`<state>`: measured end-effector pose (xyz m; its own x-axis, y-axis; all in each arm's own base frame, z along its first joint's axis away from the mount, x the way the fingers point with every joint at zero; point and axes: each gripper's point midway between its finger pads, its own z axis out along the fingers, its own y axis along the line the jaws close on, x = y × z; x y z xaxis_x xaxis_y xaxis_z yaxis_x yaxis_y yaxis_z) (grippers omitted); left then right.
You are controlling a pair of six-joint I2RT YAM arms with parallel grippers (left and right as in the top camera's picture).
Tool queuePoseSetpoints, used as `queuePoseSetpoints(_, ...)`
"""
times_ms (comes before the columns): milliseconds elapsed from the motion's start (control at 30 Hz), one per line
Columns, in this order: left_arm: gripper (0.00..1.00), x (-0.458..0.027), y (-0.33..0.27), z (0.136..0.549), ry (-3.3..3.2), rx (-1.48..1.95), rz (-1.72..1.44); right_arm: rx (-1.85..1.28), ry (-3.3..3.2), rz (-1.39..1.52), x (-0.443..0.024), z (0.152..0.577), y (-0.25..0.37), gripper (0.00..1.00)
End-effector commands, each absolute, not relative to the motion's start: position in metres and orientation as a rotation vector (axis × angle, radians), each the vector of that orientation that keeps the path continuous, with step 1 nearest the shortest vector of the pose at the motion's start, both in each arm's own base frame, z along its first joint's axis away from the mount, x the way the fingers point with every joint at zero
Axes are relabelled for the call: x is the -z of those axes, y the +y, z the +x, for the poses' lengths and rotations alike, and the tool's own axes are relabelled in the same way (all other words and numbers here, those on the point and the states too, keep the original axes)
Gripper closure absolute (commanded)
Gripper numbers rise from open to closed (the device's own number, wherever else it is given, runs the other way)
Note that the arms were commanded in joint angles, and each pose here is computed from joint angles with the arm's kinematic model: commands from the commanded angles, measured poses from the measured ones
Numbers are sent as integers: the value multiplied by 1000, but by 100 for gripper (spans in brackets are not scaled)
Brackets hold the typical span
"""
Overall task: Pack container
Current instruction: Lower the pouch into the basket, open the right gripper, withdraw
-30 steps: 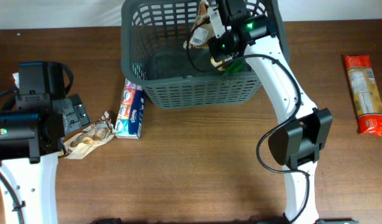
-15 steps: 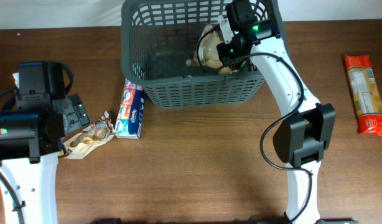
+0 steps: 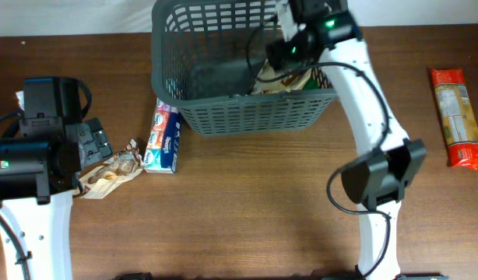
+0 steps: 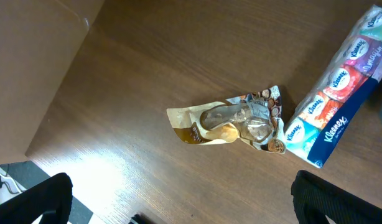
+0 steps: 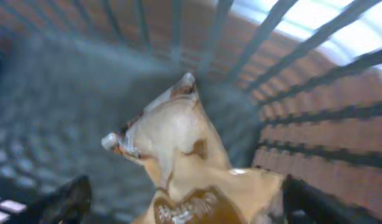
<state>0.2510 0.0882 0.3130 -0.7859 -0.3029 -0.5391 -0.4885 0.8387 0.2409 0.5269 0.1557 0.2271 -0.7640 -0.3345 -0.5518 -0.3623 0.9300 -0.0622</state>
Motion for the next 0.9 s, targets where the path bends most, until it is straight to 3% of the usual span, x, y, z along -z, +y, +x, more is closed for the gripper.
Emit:
queuePoseSetpoints(0,1,-314,91,250,2521,-528,-587,1,2263,-346,-345,524,117,1)
queuePoseSetpoints(167,1,-313,91,248,2531,-531,-586,171,2085,-107,-439,483,24,1)
queuePoseSetpoints(233,1,-313,91,248,2531,-531,-586,241,2088,-24,-448,468,-11,1)
queuePoseSetpoints(433,1,-313,91,248,2531,-531,-586,361,2228,179,-427,425,-100,1)
queuePoseSetpoints(667,1,-313,88,252,2524,-502,-583,194,2336,269,-397,416,-133,1)
queuePoseSetpoints(800,1,-313,88,252,2525,-502,-583,331,2315,772,-373,393,-202,1)
queuePoseSetpoints(867,1,-313,88,252,2525,-502,-583,388,2322,876,-360,386,-228,1)
